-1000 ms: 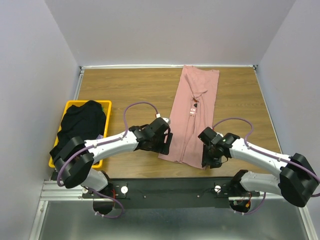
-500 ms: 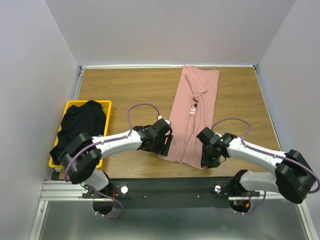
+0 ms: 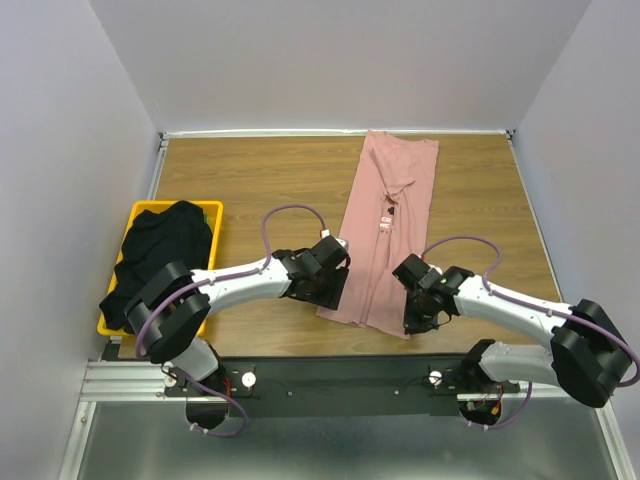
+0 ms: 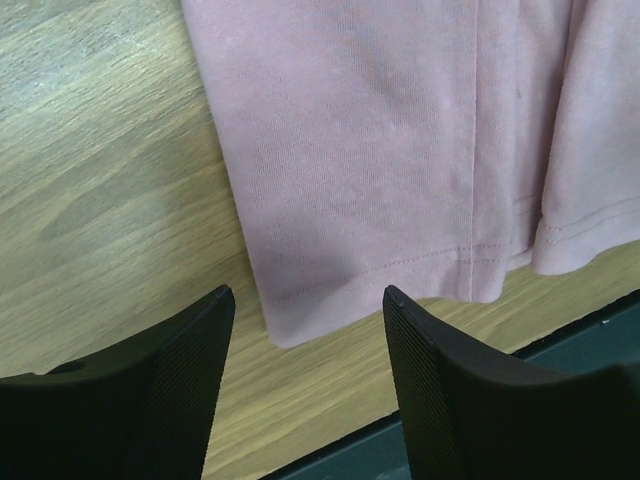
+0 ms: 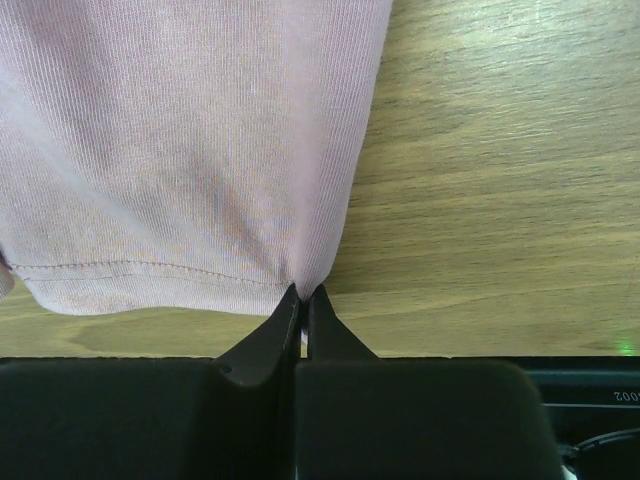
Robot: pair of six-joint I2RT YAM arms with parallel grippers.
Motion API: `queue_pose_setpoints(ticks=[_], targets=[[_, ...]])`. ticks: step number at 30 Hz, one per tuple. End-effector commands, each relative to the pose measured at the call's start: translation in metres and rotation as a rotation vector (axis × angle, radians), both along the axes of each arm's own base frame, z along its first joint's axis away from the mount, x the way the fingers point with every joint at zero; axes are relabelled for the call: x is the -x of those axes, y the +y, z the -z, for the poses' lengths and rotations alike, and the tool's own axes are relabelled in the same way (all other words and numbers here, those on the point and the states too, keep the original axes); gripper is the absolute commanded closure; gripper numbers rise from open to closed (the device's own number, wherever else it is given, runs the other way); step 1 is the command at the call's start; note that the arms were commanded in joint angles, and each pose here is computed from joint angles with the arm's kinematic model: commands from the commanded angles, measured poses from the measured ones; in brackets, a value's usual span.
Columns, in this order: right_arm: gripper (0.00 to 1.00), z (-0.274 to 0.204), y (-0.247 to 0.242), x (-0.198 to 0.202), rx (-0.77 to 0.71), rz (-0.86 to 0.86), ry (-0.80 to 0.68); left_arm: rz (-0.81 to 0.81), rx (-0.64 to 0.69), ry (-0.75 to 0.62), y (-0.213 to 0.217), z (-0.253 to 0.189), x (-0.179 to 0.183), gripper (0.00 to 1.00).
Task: Fold and stack the t-shirts
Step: Fold the tshirt
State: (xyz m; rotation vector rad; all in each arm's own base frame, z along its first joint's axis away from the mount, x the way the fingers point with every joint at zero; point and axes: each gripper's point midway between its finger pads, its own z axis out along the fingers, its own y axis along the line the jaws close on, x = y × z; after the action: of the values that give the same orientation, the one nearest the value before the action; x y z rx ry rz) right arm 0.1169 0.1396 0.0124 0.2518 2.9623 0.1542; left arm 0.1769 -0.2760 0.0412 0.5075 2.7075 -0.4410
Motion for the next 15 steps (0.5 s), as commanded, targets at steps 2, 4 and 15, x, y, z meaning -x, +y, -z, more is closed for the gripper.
queue_pose_setpoints(ticks=[2, 4, 15], targets=[[0.95, 0.007, -0.015, 0.004, 0.06, -0.003, 0.001, -0.003, -0.055, -0.004, 0.004, 0.005, -0.001, 0.38], [0.94, 0.007, -0.015, 0.005, 0.056, -0.006, -0.002, -0.009, -0.075, -0.005, 0.006, 0.007, -0.001, 0.44], [0.94, 0.004, -0.013, 0.004, 0.045, -0.012, -0.011, -0.002, -0.16, 0.012, 0.007, 0.021, 0.002, 0.5]])
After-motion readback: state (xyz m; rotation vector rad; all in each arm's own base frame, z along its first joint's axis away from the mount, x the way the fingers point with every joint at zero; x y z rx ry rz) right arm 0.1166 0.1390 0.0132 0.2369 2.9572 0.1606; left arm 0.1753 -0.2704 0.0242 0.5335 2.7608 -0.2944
